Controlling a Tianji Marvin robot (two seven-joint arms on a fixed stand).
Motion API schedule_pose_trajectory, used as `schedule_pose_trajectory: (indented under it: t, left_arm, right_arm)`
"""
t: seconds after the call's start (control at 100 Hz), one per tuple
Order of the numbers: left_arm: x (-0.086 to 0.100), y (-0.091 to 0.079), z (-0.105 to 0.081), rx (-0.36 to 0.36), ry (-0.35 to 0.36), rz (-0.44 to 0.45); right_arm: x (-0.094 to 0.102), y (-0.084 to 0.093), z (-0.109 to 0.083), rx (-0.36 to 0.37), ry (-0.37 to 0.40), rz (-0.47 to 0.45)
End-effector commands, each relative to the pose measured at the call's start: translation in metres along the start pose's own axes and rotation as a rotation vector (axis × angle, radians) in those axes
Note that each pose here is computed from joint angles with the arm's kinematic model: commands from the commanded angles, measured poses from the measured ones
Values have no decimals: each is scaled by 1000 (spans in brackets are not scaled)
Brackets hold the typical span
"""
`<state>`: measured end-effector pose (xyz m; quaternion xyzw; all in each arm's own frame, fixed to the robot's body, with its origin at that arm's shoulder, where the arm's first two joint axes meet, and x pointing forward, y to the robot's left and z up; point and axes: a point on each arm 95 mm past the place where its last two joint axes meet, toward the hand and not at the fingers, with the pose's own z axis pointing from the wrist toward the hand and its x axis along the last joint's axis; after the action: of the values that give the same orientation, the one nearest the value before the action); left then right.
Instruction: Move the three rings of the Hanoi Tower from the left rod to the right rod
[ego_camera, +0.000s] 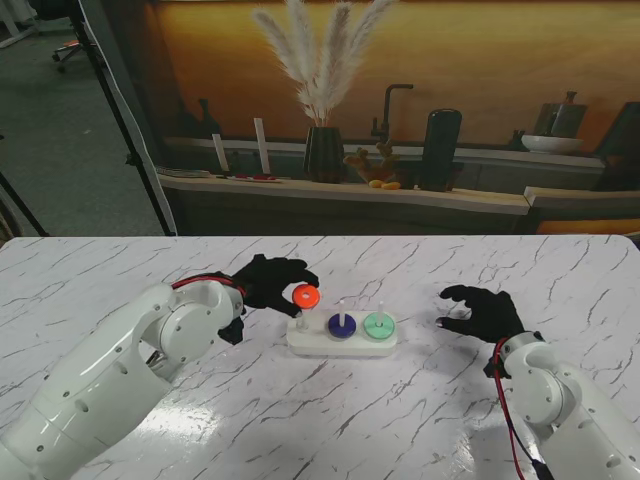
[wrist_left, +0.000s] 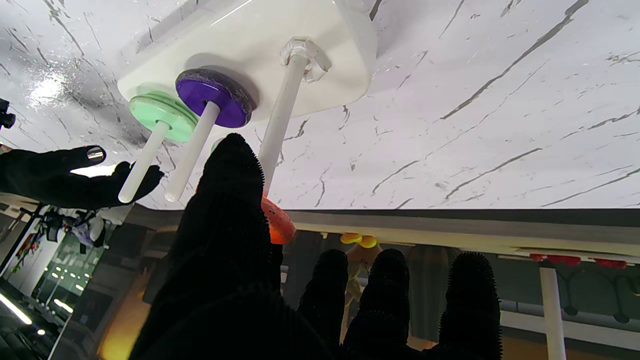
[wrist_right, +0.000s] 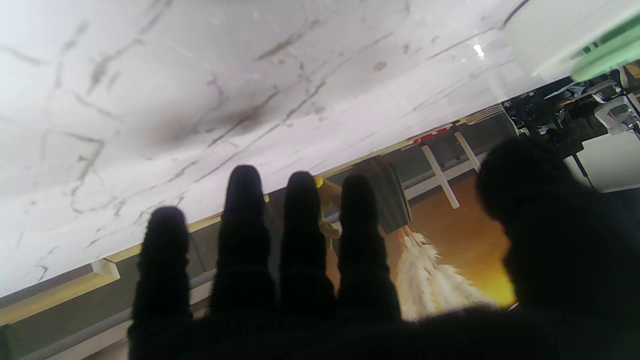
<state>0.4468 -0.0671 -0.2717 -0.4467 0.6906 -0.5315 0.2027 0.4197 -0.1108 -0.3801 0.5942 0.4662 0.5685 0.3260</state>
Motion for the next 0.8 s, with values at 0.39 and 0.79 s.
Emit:
schedule_pose_trajectory:
  t: [0.39,0.79]
  left_arm:
    - [-5,5,-5,-7,-15,-9]
    - [-3,7,-4,-17,-10,-15]
  right_arm:
    - [4,-5,-2,9,7,9]
    - [4,-4,-2,8,5,8]
